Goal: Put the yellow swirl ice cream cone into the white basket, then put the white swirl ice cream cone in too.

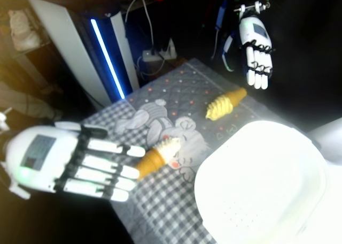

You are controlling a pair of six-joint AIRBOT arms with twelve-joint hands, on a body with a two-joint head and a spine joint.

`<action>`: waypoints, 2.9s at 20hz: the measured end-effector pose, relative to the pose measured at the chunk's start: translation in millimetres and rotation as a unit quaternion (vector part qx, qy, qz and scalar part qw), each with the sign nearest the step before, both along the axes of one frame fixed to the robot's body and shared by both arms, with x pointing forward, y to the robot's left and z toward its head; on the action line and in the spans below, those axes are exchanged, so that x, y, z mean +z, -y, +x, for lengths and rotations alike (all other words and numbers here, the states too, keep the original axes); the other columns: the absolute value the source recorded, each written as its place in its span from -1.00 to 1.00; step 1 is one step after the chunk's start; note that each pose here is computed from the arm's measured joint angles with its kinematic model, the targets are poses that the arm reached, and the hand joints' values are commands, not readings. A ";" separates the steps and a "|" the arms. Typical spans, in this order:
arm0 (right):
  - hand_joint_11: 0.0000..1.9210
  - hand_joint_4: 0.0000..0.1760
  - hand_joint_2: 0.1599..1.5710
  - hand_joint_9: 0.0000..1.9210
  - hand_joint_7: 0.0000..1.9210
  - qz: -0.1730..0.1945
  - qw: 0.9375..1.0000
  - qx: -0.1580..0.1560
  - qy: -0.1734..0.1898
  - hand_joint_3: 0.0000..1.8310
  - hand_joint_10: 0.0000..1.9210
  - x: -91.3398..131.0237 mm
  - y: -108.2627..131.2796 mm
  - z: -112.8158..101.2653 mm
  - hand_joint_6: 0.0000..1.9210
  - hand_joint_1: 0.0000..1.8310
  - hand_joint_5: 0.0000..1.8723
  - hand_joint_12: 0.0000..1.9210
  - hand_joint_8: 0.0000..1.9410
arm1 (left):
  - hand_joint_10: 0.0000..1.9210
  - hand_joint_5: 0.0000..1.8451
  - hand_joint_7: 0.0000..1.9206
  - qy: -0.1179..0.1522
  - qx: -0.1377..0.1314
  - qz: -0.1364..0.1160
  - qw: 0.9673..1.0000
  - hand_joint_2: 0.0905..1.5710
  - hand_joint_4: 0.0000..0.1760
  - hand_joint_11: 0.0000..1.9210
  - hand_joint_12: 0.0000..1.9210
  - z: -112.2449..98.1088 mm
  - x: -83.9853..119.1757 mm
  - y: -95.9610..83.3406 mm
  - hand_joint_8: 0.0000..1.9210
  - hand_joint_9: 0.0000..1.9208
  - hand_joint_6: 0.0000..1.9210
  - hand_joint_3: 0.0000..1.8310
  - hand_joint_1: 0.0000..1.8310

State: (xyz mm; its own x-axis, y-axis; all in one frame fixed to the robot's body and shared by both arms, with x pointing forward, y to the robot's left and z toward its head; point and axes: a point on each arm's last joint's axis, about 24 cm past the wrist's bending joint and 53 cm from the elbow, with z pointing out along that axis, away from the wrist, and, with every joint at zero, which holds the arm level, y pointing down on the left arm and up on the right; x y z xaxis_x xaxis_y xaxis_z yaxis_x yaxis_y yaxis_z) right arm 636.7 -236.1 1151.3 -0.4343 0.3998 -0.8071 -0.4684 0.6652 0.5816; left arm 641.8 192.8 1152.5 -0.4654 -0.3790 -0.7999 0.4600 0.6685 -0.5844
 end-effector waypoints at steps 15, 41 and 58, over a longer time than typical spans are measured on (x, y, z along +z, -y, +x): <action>-0.74 0.16 0.23 -0.76 -0.76 -0.001 1.000 -0.001 -0.001 -0.99 -1.00 -1.2 0.0 0.4 -1.00 -0.33 -0.70 -0.90 -1.00 | -0.98 -0.51 -0.56 0.000 -0.029 0.104 0.994 -0.20 0.79 -0.79 -0.01 24.7 -33.7 35.2 -0.99 -0.51 -1.00 -1.00 0.02; -0.72 -0.13 0.34 -0.74 -0.75 0.001 1.000 0.000 -0.003 -0.99 -0.99 -5.2 -1.5 2.2 -1.00 -0.30 -0.66 -0.93 -1.00 | 1.00 0.51 -0.11 -0.034 0.009 0.114 0.993 0.20 -1.00 0.02 1.00 57.0 -65.4 41.2 0.70 -0.11 -0.78 -1.00 0.34; -0.67 0.06 0.33 -0.73 -0.75 0.004 1.000 -0.001 -0.004 -1.00 -1.00 -10.6 -2.6 5.9 -1.00 -0.32 -0.66 -0.94 -1.00 | 0.15 0.58 0.20 0.131 0.014 -0.068 0.989 0.20 -1.00 -0.01 0.54 121.9 105.4 86.3 -0.10 0.18 -0.96 -1.00 0.35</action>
State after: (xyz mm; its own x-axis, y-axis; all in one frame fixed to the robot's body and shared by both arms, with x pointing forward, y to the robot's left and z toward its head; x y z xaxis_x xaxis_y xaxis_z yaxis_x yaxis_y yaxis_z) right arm 642.6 -233.5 1140.6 -0.4404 0.4073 -0.8001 -0.4612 0.6619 0.5909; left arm 763.7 106.5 1257.9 -0.2367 -0.5014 -0.8322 0.5900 0.6063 -0.5332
